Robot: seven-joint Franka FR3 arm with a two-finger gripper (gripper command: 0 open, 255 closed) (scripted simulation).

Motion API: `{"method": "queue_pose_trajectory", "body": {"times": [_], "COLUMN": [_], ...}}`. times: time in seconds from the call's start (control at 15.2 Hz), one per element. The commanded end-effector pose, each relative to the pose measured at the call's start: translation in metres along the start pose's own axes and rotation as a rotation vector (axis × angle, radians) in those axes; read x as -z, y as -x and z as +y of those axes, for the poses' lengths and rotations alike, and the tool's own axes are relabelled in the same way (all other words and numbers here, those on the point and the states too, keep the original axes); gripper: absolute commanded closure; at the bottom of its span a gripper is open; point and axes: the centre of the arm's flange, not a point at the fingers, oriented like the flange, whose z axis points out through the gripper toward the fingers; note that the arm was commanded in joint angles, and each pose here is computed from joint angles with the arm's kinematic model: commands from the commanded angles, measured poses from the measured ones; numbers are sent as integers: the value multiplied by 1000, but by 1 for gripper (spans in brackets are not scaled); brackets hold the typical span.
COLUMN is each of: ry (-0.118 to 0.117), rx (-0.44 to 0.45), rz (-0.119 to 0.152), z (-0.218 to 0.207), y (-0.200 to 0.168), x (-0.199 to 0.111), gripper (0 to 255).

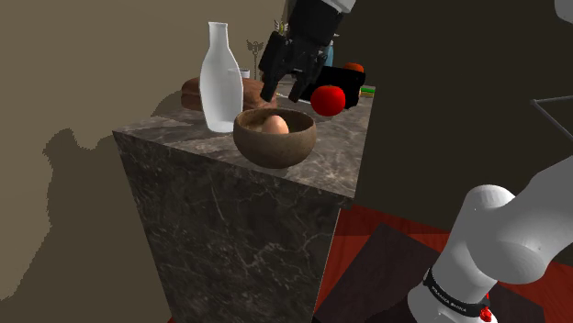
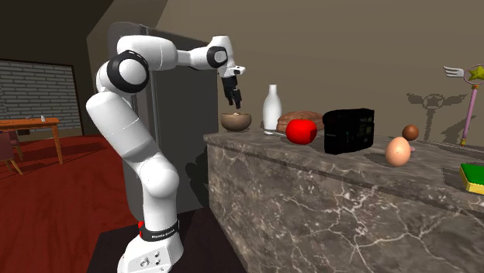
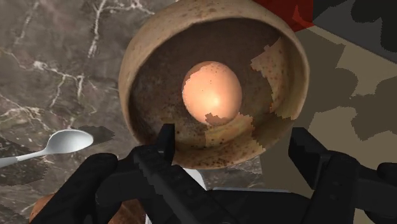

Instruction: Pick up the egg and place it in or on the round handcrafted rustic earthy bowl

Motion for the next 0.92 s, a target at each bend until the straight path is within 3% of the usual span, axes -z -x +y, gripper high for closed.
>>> {"method": "queue_pose_trajectory", "body": {"times": [0.0,0.2,0.46,0.86], "ry": [0,0,0,0], "rx": [0,0,0,0], "rz": [0,0,0,0], "z": [0,0,0,0], "y": [0,0,0,0], "x": [0,0,50,50], "gripper": [0,0,0,0]}}
